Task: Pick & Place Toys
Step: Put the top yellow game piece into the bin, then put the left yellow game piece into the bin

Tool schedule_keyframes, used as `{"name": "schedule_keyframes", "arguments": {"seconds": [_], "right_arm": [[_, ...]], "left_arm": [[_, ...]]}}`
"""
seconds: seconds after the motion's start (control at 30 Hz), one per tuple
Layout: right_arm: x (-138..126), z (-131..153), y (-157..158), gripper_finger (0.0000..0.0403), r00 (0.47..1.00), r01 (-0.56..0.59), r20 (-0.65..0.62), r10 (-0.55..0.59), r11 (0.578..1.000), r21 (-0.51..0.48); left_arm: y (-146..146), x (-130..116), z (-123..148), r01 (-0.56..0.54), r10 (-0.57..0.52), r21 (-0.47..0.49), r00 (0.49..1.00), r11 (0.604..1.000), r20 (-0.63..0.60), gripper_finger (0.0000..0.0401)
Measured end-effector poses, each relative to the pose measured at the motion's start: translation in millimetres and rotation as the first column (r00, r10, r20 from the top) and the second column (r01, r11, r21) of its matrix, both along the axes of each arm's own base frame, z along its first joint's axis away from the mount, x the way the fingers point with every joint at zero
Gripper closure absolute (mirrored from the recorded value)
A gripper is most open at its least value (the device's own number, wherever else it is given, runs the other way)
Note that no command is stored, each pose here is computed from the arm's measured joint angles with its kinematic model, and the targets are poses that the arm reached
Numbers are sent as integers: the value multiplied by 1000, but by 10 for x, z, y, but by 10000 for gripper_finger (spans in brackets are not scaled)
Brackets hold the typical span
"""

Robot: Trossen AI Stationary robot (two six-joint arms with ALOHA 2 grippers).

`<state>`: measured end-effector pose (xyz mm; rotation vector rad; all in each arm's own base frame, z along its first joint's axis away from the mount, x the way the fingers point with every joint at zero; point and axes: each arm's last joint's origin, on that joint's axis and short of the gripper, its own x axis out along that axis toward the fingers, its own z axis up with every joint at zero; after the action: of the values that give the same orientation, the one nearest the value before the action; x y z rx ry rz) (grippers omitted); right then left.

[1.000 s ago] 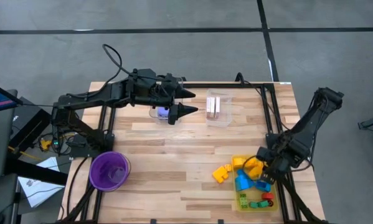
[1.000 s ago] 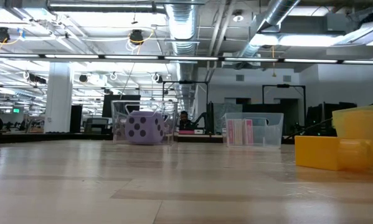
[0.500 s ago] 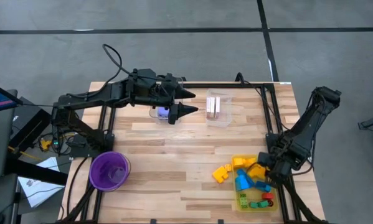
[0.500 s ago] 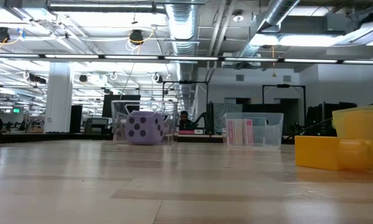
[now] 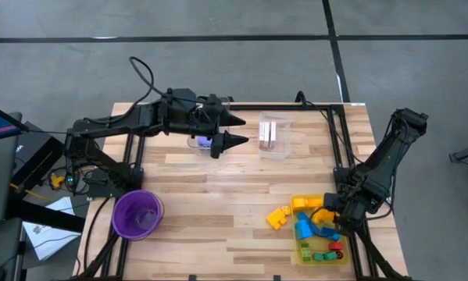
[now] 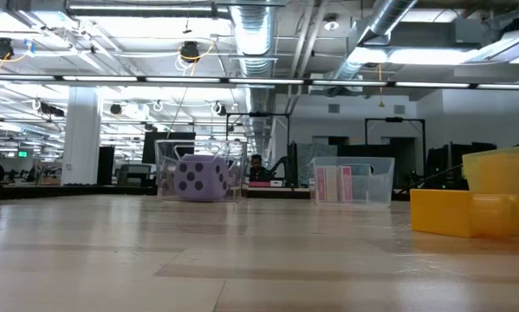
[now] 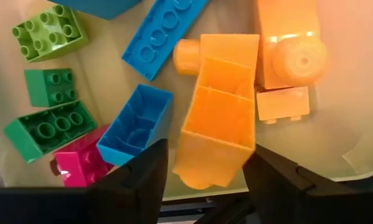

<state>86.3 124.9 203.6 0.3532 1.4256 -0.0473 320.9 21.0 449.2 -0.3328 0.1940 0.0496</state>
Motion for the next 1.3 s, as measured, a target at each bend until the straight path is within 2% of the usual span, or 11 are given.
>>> {"name": "schedule_keyframes", "arguments": {"seconds": [0.23, 0.5, 0.7, 0.87, 1.07, 1.17, 1.3], "right_arm": [[5, 145, 4, 200, 1000, -4, 3, 4, 1000, -11], [-7, 364, -55, 195, 1000, 14, 17, -12, 996, -93], [0, 567, -118, 195, 983, 90, 170, -72, 991, -98], [-26, 779, -235, 195, 920, 205, 349, -179, 978, -38], [-92, 1050, -427, 195, 777, 315, 555, -298, 947, 68], [-122, 1160, -500, 195, 708, 307, 635, -310, 944, 118], [-157, 1264, -570, 195, 636, 275, 704, -316, 945, 176]], "left_arm": [[-12, 1, 0, 4, -4, 1, 1000, 1000, 0, 82], [-15, 1, 0, 5, -5, 2, 1000, 1000, 0, 82], [-78, 4, 0, 30, -30, 29, 1000, 999, 0, 82], [-204, 9, -2, 60, -60, 62, 998, 996, -2, 82], [-350, 135, -104, -67, 69, 92, 997, 994, -22, 82], [-433, 284, -240, -73, 78, 86, 996, 994, -53, 75], [-629, 567, -536, -19, 31, 108, 993, 994, -115, 53]]}}
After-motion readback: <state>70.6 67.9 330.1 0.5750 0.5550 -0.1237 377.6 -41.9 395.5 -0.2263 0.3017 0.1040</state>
